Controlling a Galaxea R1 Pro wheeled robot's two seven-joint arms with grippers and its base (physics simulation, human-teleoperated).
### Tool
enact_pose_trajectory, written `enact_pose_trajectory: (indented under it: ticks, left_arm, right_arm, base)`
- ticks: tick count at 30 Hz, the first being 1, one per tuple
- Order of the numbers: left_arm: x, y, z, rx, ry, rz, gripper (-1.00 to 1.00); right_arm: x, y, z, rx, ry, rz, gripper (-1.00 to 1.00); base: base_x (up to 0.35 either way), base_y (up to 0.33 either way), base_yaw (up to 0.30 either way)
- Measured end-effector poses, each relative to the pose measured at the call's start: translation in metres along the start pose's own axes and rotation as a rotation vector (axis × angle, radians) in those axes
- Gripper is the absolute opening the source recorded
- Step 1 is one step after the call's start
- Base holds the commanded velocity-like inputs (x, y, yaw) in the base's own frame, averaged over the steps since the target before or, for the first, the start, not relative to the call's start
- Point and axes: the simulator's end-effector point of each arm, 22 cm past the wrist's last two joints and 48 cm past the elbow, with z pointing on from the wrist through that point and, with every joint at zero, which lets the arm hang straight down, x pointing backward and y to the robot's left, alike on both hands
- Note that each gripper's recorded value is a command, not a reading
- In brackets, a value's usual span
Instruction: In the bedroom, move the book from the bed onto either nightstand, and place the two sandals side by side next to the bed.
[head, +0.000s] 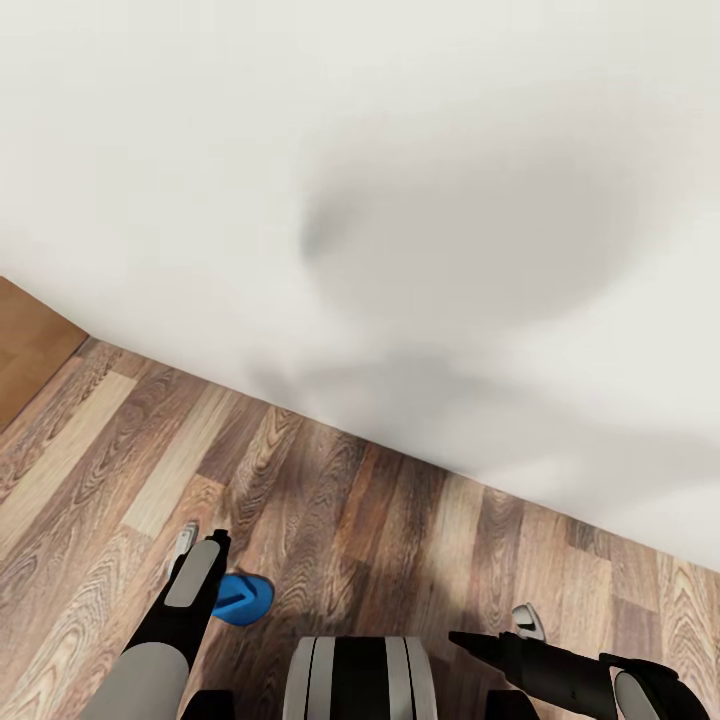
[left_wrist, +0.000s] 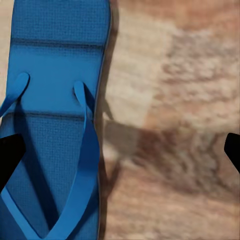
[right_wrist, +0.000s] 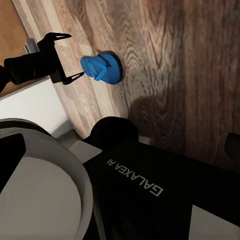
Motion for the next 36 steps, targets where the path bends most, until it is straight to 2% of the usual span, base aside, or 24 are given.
enact_pose_trajectory:
  ticks: [36]
  left_arm:
    - [-0.0001, 0.0001, 0.0000, -0.001, 0.000, -0.002, 1.00]
  right_arm:
    - [0.0000, 0.0000, 0.0000, 0.000, 0.000, 0.000, 1.00]
  base:
    - [0.000, 0.003, 0.000]
